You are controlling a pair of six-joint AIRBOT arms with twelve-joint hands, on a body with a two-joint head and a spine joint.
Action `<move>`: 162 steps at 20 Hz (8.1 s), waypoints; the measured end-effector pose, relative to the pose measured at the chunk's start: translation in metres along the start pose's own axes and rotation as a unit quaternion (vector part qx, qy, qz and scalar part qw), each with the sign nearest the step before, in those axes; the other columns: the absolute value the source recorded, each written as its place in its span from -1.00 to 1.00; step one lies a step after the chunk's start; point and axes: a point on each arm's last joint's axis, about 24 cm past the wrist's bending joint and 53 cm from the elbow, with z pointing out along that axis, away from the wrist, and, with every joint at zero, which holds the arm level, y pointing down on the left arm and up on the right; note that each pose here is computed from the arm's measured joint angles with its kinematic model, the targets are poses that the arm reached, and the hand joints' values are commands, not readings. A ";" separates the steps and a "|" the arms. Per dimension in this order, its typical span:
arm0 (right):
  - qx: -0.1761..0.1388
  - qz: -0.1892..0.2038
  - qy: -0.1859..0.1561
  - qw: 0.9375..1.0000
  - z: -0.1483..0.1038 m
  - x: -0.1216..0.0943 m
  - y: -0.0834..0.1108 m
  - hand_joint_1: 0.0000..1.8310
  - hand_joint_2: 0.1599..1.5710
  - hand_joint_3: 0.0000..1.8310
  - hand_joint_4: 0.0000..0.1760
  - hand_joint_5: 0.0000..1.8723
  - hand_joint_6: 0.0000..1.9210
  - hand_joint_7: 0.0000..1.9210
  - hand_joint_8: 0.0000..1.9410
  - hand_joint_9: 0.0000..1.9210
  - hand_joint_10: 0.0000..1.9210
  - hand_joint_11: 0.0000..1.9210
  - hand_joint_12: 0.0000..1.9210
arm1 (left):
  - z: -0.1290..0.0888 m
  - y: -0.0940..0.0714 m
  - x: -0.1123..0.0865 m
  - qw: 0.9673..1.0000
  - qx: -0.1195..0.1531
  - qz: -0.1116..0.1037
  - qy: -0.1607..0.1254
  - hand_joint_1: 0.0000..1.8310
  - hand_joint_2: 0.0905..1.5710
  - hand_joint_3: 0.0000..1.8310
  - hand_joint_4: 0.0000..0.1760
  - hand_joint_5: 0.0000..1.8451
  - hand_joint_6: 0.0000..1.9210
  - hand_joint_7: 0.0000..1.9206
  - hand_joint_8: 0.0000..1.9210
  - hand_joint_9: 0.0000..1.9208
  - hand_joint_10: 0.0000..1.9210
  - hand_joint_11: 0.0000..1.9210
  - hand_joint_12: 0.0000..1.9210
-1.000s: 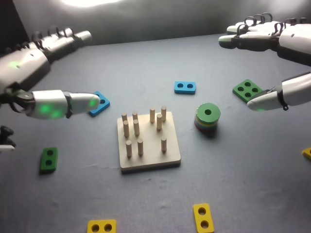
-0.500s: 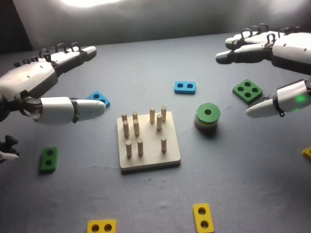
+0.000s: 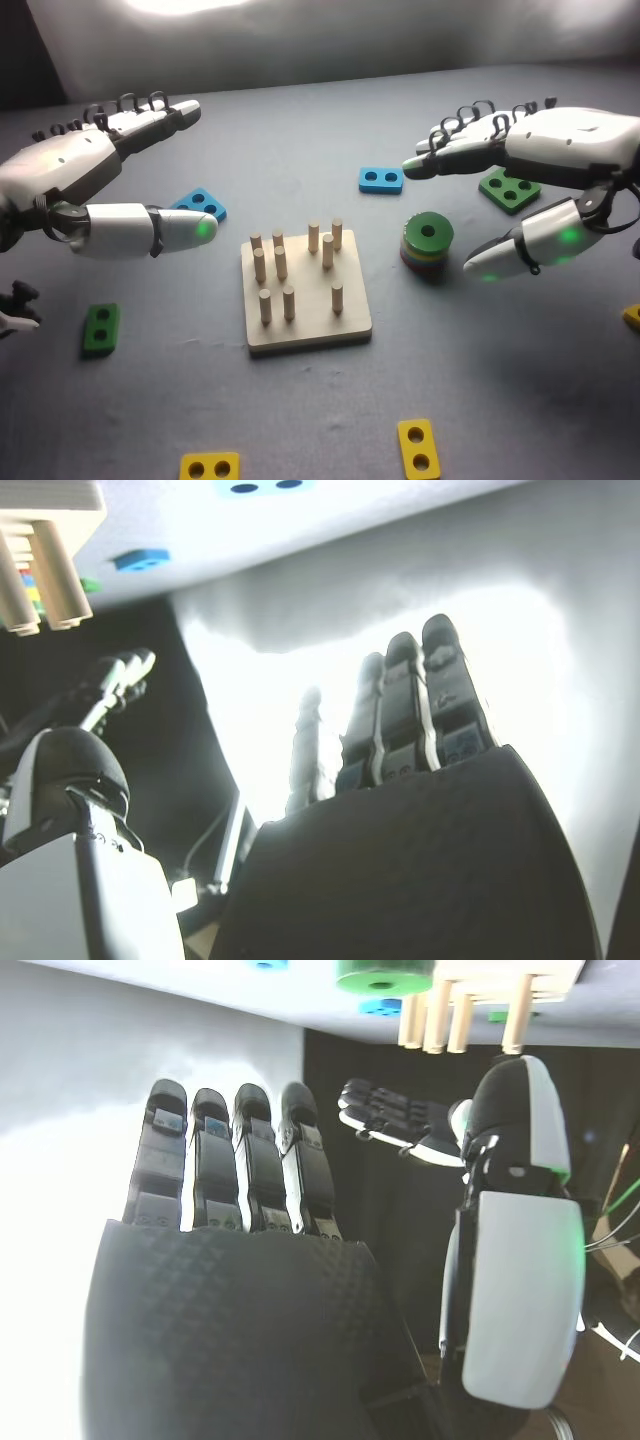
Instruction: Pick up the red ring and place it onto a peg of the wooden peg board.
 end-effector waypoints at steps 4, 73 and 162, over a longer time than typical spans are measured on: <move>0.004 0.002 0.009 1.000 0.009 0.007 -0.004 -0.17 0.06 -1.00 0.12 -0.66 -1.00 -0.82 -1.00 -0.92 -0.99 -1.00 -0.60 | 0.000 0.000 0.001 1.000 0.001 0.001 0.002 -0.57 0.20 -1.00 1.00 -0.93 -1.00 -1.00 -1.00 -1.00 -1.00 -0.99 -0.99; -0.015 0.048 0.026 0.998 0.036 0.019 0.000 0.20 0.49 -1.00 -1.00 -0.15 0.33 -0.44 -0.99 -0.67 -0.99 -1.00 -0.13 | 0.001 -0.002 -0.002 1.000 0.004 -0.006 -0.001 -0.56 0.23 -1.00 1.00 -0.92 -1.00 -1.00 -1.00 -1.00 -1.00 -1.00 -1.00; -0.120 -0.051 0.148 0.980 0.060 0.081 0.097 0.19 0.43 -1.00 -1.00 -0.07 0.21 -0.35 -0.99 -0.54 -0.98 -1.00 0.08 | 0.005 -0.003 -0.011 1.000 0.006 -0.005 -0.010 -0.57 0.20 -1.00 0.90 -0.90 -1.00 -1.00 -1.00 -1.00 -1.00 -1.00 -1.00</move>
